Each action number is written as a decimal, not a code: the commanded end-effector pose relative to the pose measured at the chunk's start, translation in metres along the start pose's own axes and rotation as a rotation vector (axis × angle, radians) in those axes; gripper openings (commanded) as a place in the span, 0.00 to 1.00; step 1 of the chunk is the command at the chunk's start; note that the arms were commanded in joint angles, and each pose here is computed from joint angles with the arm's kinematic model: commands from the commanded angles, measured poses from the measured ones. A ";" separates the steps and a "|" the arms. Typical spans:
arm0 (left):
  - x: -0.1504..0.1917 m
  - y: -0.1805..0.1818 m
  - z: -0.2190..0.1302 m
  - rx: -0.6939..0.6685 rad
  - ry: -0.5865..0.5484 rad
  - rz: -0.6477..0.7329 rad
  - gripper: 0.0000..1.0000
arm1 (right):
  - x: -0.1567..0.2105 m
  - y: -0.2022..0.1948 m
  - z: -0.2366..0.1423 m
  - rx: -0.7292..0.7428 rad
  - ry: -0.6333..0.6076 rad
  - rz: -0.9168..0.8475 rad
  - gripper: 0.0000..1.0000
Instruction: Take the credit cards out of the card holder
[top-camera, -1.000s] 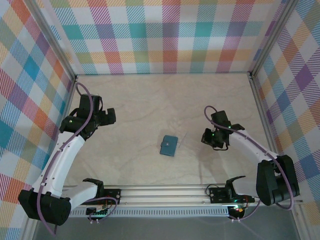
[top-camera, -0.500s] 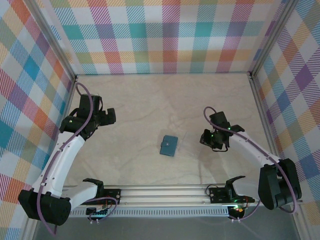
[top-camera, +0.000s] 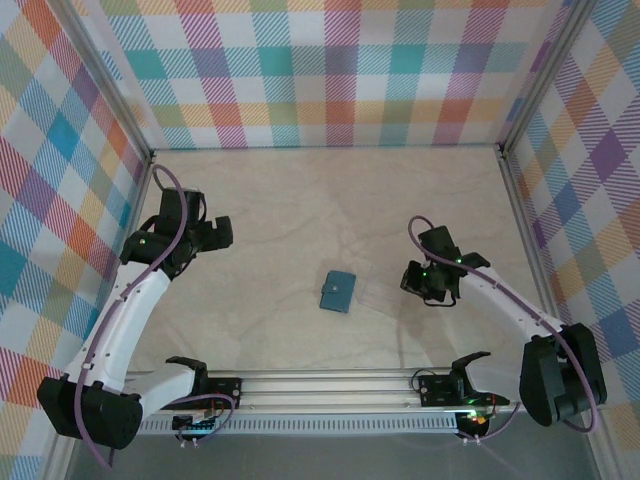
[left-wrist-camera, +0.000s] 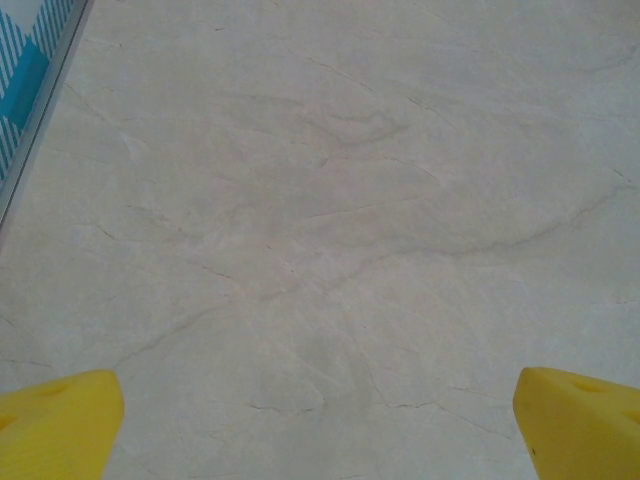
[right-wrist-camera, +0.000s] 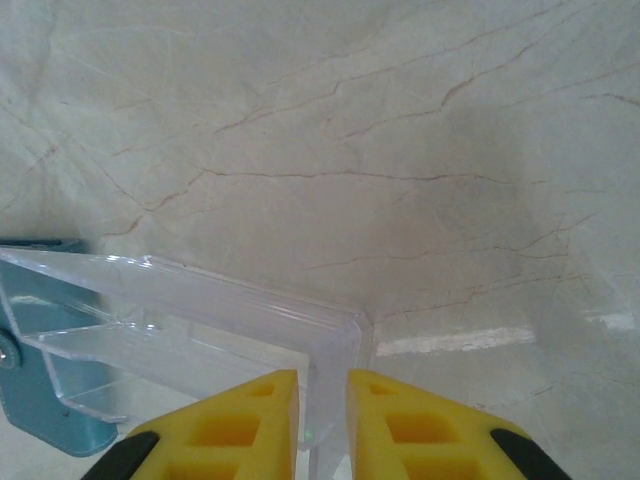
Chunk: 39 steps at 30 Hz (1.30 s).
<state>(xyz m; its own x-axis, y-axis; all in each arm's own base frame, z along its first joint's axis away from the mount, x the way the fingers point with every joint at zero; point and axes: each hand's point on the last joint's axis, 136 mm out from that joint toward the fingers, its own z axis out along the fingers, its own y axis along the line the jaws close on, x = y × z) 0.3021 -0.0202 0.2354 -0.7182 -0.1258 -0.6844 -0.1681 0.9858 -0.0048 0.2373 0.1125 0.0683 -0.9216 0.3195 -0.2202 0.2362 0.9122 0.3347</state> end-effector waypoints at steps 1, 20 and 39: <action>0.002 -0.006 0.004 0.019 0.001 0.013 1.00 | 0.006 -0.001 0.007 0.005 0.024 0.010 0.20; 0.003 -0.008 0.007 0.024 0.010 0.016 1.00 | -0.013 0.019 0.004 0.008 -0.011 -0.040 0.07; 0.005 -0.006 0.009 0.012 0.022 0.022 1.00 | -0.109 0.097 0.008 0.056 -0.068 -0.284 0.05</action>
<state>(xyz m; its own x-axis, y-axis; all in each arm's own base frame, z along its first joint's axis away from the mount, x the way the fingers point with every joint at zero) 0.3032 -0.0216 0.2286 -0.7331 -0.1232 -0.6689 -0.1638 0.9865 -0.0021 0.3533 0.1562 0.1112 -0.9275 0.1400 -0.3467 0.0622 0.9721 0.2260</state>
